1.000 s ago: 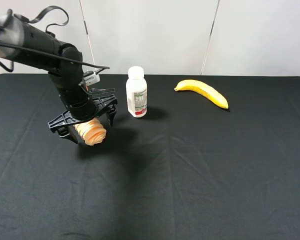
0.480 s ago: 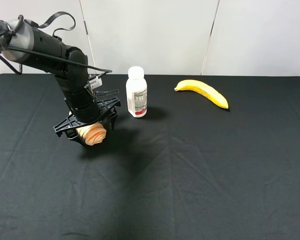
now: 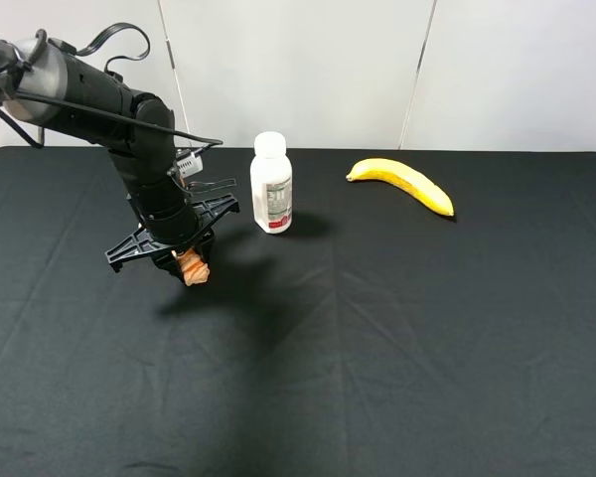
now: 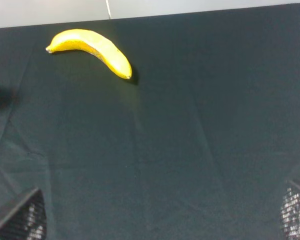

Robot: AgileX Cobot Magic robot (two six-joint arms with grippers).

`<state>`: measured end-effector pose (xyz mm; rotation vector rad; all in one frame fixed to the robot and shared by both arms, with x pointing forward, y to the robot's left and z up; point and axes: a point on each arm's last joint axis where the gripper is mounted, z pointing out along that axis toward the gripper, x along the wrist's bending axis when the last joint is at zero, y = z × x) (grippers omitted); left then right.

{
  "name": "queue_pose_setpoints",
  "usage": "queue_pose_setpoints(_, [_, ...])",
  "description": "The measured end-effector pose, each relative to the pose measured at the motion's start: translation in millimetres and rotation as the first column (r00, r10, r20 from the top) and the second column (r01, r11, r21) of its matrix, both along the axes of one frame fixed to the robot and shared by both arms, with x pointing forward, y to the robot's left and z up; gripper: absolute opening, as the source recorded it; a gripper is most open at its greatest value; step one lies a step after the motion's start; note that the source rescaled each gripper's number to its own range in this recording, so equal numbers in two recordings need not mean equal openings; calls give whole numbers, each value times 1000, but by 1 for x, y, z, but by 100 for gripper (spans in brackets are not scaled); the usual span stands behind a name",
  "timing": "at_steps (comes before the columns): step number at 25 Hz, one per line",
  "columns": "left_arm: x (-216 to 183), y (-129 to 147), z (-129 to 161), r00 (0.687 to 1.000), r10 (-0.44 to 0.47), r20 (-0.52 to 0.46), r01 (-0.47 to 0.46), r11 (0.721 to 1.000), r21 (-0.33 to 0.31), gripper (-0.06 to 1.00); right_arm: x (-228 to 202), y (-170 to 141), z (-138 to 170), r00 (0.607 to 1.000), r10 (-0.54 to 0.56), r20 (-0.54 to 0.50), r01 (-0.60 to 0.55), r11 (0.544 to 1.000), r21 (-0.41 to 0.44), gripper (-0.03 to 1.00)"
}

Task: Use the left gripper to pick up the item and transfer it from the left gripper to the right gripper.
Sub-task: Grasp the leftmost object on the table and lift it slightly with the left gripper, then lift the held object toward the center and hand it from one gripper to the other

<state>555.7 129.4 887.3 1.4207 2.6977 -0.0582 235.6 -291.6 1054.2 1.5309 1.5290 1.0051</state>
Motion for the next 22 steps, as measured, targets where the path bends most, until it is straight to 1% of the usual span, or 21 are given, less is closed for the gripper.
queue_pose_setpoints(1, [0,0,0,1000,-1,1,1,1000,0,16,0,0,0,1000,0,0,0,1000,0,100])
queue_pose_setpoints(3, [0,0,0,1000,-1,1,1,1000,0,13,0,0,0,1000,0,0,0,1000,0,100])
queue_pose_setpoints(7, [-1,1,1,1000,-11,-10,11,1000,6,10,0,0,0,1000,0,0,0,1000,0,100])
queue_pose_setpoints(9, [-4,2,6,999,-29,-23,29,999,19,9,0,0,0,1000,0,0,0,1000,0,100])
queue_pose_setpoints(10, [-5,4,11,999,-41,-23,42,999,26,8,0,0,0,1000,0,0,0,1000,0,100])
queue_pose_setpoints(15, [-11,15,43,994,-113,-3,112,988,107,8,0,0,0,1000,0,0,0,1000,0,100])
queue_pose_setpoints(16, [-14,20,57,991,-130,11,127,983,133,6,0,0,0,1000,0,0,0,1000,0,100])
queue_pose_setpoints(19, [-20,26,79,987,-152,41,144,977,157,6,0,0,0,1000,0,0,0,1000,0,100])
queue_pose_setpoints(22, [-27,31,102,980,-183,72,169,972,162,5,0,0,0,1000,0,0,0,1000,0,100])
